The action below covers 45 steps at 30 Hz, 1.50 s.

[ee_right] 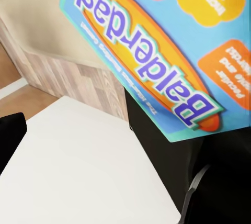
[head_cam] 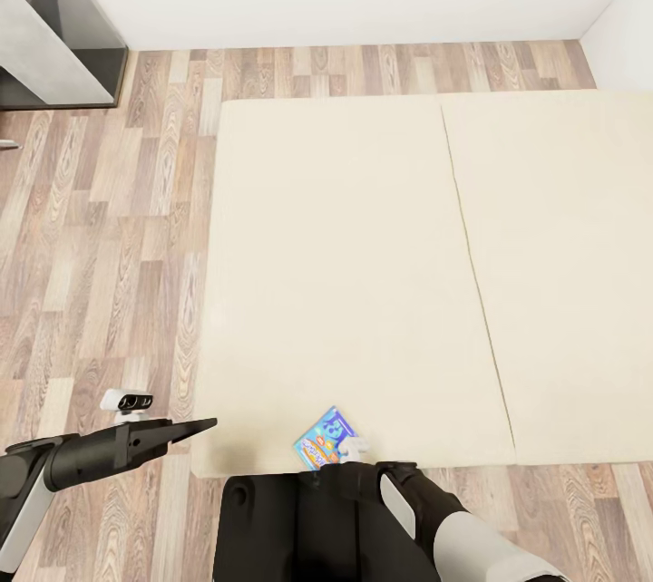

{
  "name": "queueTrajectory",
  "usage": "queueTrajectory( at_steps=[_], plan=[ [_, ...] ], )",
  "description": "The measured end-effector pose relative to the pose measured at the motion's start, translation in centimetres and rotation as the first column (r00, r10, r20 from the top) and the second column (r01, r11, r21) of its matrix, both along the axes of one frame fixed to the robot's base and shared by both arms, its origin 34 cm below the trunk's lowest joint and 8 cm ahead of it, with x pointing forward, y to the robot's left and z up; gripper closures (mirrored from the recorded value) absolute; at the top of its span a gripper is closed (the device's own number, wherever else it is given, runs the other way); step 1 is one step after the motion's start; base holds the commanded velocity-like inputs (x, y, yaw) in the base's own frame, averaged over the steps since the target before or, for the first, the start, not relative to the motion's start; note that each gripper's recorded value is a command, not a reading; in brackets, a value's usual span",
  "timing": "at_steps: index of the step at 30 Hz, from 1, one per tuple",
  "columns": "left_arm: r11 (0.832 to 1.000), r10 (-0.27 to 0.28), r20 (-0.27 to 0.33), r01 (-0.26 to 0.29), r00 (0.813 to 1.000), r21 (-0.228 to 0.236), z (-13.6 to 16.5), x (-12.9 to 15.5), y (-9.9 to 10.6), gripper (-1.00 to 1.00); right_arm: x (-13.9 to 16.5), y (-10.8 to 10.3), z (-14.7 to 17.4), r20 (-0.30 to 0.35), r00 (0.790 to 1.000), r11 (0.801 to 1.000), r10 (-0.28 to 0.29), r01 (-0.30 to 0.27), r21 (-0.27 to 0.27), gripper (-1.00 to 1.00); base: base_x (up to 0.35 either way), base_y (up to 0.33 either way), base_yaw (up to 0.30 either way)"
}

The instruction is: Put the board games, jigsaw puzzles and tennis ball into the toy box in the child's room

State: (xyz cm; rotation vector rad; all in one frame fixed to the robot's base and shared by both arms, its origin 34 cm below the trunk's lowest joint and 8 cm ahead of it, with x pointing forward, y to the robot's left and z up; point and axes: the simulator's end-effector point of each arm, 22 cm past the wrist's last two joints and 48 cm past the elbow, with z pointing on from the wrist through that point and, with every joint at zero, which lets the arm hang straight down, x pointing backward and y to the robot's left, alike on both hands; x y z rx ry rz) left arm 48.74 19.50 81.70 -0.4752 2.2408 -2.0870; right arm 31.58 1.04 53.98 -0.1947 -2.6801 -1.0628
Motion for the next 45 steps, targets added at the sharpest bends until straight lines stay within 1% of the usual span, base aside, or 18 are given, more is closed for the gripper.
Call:
queueTrajectory(
  at_steps=[22,30,32,35,37,45],
  plan=[
    [1.000,0.000,-0.001,0.000,1.000,0.002,0.0,0.0,0.1,-1.00,0.0,0.0,0.0,-0.007,1.000,1.000,0.001,-0.001,-0.002,-1.00,0.000,0.000,0.000],
    [1.000,0.000,-0.001,0.000,1.000,0.002,0.0,0.0,0.1,-1.00,0.3,0.2,0.2,-0.008,1.000,1.000,-0.016,0.016,0.010,-1.00,0.000,0.000,0.000],
    [1.000,0.000,-0.001,0.000,1.000,0.002,0.0,0.0,0.1,-1.00,0.4,0.4,0.4,-0.008,1.000,0.999,-0.023,0.023,0.024,-1.00,0.000,0.000,0.000],
    [1.000,0.000,-0.001,0.000,1.000,0.002,0.0,0.0,0.1,-1.00,0.7,1.0,1.0,-0.005,0.999,0.997,-0.036,0.036,0.063,-1.00,0.000,0.000,0.000],
    [1.000,-0.001,-0.001,0.001,1.000,0.002,0.0,0.0,0.1,-1.00,0.8,1.2,1.2,-0.004,0.999,0.996,-0.041,0.041,0.076,-1.00,0.000,0.000,0.000],
    [1.000,-0.001,-0.001,0.001,1.000,0.002,0.0,0.0,0.1,-1.00,0.9,1.4,1.3,0.001,0.999,0.995,-0.045,0.045,0.085,-1.00,0.000,0.000,0.000]
  ],
)
